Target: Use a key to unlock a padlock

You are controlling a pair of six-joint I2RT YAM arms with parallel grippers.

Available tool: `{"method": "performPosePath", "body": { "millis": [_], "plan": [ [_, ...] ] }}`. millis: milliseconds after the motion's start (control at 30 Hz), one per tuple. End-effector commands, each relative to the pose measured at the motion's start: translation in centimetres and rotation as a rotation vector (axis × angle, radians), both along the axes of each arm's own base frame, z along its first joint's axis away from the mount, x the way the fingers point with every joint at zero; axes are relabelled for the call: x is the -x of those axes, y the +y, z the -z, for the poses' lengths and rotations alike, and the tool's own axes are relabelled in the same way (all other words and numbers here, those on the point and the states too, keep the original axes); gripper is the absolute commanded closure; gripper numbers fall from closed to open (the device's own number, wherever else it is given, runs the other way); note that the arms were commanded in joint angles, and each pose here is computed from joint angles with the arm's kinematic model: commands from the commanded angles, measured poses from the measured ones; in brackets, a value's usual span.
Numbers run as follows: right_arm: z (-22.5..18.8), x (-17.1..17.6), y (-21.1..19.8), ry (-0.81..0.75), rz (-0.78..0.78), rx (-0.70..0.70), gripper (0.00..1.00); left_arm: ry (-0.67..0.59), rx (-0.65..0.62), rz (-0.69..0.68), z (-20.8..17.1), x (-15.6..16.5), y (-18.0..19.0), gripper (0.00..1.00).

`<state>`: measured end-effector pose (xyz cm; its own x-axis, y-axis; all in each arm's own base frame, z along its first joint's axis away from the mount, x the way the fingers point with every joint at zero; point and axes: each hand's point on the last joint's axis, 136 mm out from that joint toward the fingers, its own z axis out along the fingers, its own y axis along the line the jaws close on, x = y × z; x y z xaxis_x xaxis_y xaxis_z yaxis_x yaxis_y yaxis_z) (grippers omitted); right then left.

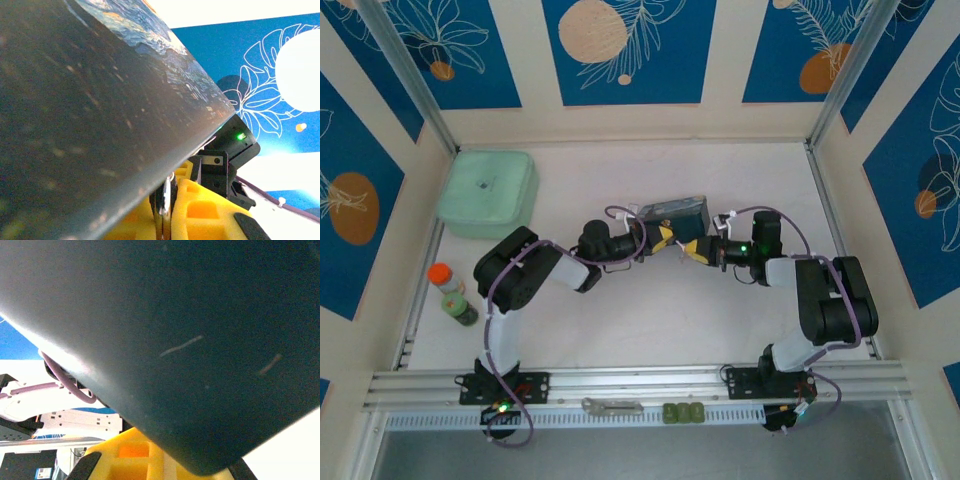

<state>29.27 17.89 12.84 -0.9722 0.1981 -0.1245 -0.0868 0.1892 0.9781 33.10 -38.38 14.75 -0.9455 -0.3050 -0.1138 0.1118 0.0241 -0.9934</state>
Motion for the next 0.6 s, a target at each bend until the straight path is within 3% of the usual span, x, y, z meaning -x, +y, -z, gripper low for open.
{"method": "performPosePath", "body": {
  "millis": [0,567],
  "plan": [
    [-0.5,0.15,0.34,-0.015,-0.003,-0.001,1.0,-0.084,0.073,0.005,-2.7,0.19,-0.2,1.0],
    [-1.11,0.06,0.59,-0.069,0.007,0.031,1.0,-0.072,0.06,0.008,-2.44,0.35,-0.62,1.0]
  ]
}}
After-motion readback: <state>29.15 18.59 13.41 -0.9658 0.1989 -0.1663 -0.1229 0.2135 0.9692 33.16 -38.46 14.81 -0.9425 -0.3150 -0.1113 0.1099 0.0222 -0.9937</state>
